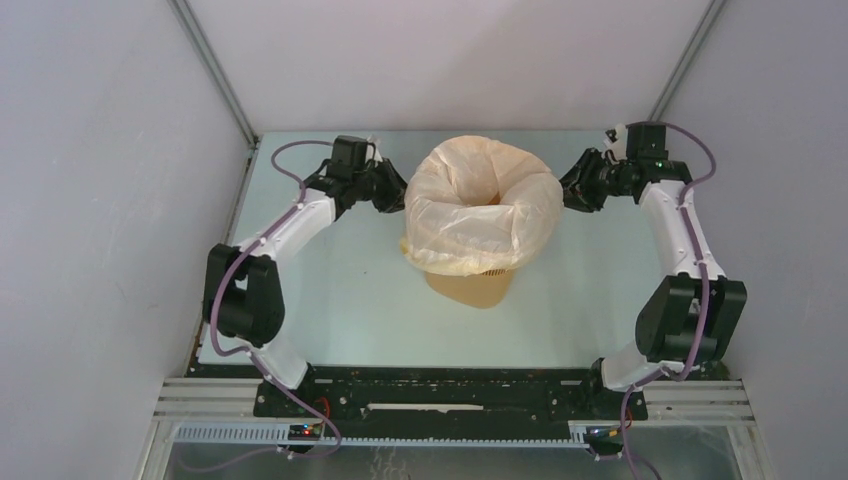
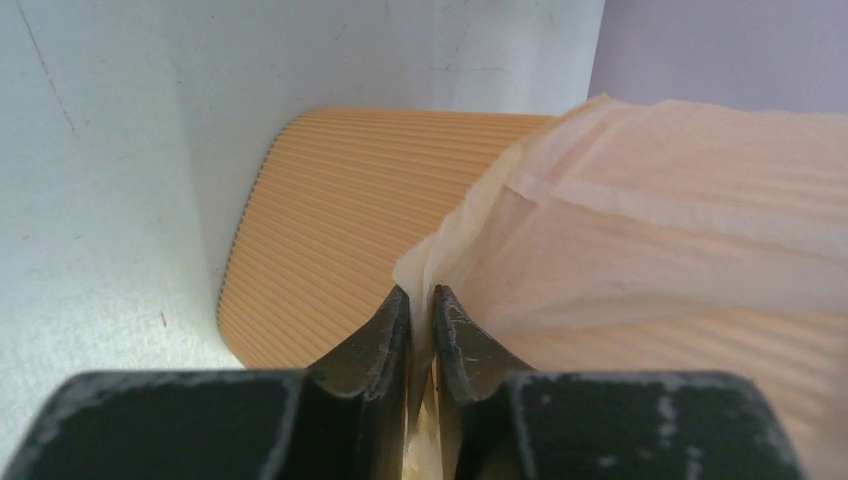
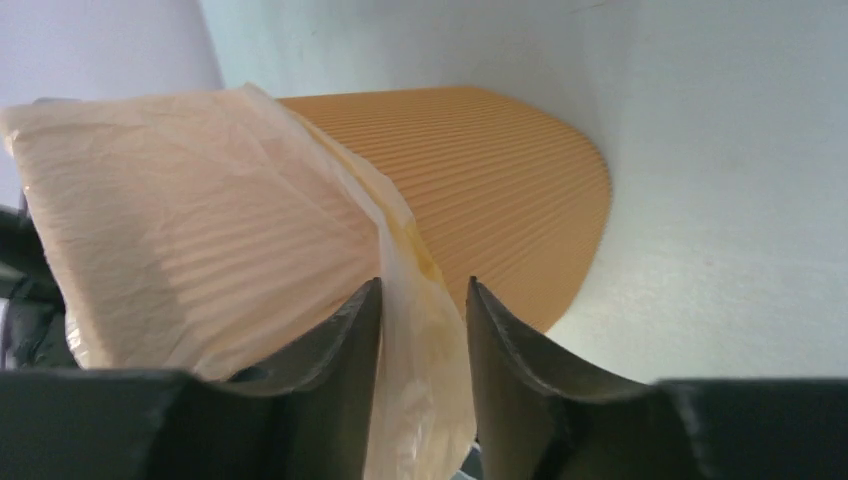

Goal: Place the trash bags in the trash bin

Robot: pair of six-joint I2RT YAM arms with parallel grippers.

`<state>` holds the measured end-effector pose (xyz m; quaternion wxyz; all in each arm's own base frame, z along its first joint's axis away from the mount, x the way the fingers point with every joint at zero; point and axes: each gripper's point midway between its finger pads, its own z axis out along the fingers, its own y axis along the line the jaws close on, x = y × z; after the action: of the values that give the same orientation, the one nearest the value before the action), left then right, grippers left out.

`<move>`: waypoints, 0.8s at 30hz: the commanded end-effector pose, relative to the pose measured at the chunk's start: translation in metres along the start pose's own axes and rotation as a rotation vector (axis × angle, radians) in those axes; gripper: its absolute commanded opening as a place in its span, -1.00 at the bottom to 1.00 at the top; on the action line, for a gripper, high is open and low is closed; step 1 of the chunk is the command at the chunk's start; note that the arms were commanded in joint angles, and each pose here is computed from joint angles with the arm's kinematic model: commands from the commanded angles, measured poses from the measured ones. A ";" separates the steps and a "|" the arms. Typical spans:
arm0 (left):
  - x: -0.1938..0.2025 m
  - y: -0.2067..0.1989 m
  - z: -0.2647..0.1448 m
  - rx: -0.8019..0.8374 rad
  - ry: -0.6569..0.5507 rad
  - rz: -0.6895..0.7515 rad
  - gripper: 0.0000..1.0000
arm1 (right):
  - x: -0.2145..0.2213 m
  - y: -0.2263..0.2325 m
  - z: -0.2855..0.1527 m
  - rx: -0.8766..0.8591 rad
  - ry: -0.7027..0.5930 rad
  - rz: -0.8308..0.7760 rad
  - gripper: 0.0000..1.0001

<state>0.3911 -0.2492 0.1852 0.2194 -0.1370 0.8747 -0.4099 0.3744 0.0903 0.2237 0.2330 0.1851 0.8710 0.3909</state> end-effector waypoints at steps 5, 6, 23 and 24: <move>-0.003 -0.034 -0.042 0.079 -0.043 0.072 -0.58 | 0.009 -0.003 -0.097 0.359 -0.162 -0.173 0.37; -0.001 -0.033 -0.041 0.082 -0.042 0.067 -0.58 | 0.012 -0.001 -0.108 0.377 -0.190 -0.179 0.41; 0.014 -0.026 -0.042 0.091 0.002 0.078 -0.47 | 0.190 0.099 -0.125 -0.166 -0.091 -0.510 0.51; 0.015 -0.026 -0.043 0.092 0.004 0.076 -0.47 | 0.191 0.098 -0.118 -0.147 -0.084 -0.517 0.50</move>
<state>0.3682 -0.2432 0.2080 0.2268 -0.1170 0.8692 -0.4236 0.1393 0.1561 0.3137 0.3526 -0.0501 0.8570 0.3725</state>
